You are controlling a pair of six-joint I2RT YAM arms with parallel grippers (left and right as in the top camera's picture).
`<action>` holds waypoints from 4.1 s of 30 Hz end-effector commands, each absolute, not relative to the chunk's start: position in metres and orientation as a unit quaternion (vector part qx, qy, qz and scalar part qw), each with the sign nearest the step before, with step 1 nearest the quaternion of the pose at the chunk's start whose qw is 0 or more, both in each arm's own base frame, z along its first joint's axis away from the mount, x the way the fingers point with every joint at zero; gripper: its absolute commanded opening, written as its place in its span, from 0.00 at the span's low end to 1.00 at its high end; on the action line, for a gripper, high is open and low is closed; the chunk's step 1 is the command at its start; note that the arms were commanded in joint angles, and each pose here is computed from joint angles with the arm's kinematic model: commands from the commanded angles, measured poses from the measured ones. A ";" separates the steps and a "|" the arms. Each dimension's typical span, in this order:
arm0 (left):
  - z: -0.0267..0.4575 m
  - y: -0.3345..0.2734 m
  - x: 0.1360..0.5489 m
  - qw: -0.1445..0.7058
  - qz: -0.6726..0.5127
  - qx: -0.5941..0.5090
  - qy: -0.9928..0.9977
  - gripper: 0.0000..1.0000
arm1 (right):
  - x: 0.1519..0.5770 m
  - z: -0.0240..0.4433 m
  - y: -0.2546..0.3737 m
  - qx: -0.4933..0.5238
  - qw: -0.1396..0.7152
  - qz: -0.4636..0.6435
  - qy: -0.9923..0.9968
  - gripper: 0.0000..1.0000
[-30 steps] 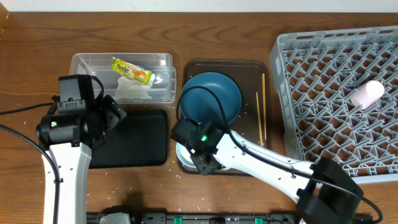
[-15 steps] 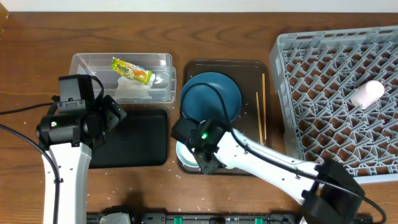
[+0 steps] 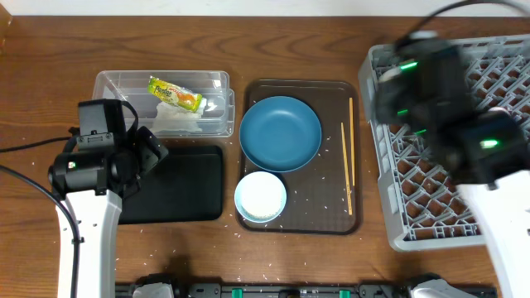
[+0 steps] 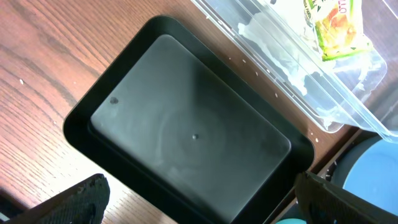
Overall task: Sort waste into correct bins and load items into the dishwasher rack
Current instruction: 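Carry the small white cup right and place it in the rack, then release the white cup and raise the right gripper from the rack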
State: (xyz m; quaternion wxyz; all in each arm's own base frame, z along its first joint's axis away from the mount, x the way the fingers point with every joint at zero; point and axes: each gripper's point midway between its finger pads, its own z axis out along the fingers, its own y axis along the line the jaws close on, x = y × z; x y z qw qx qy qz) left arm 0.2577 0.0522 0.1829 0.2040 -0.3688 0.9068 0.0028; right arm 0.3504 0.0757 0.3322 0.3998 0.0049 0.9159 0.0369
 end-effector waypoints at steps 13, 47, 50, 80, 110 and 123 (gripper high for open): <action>0.187 0.054 0.260 0.209 0.003 -0.372 0.905 0.98 | 0.446 0.269 -0.125 0.118 0.422 0.215 0.873 0.01; 0.187 0.054 0.260 0.209 0.003 -0.372 0.905 0.98 | 0.435 0.183 -0.301 0.210 0.466 0.503 0.696 0.35; 0.187 0.054 0.260 0.209 0.003 -0.372 0.905 0.98 | 0.431 0.216 -0.297 0.199 0.482 0.489 0.700 0.29; 0.187 0.054 0.260 0.209 0.003 -0.372 0.905 0.98 | 0.428 0.235 -0.256 0.364 0.391 -0.109 0.838 0.25; 0.187 0.054 0.260 0.209 0.003 -0.372 0.905 0.98 | 0.444 0.166 -0.296 0.393 0.355 -0.128 0.838 0.28; 0.187 0.054 0.260 0.209 0.003 -0.372 0.905 0.98 | 0.398 0.229 -0.346 0.389 0.397 -0.184 0.810 0.93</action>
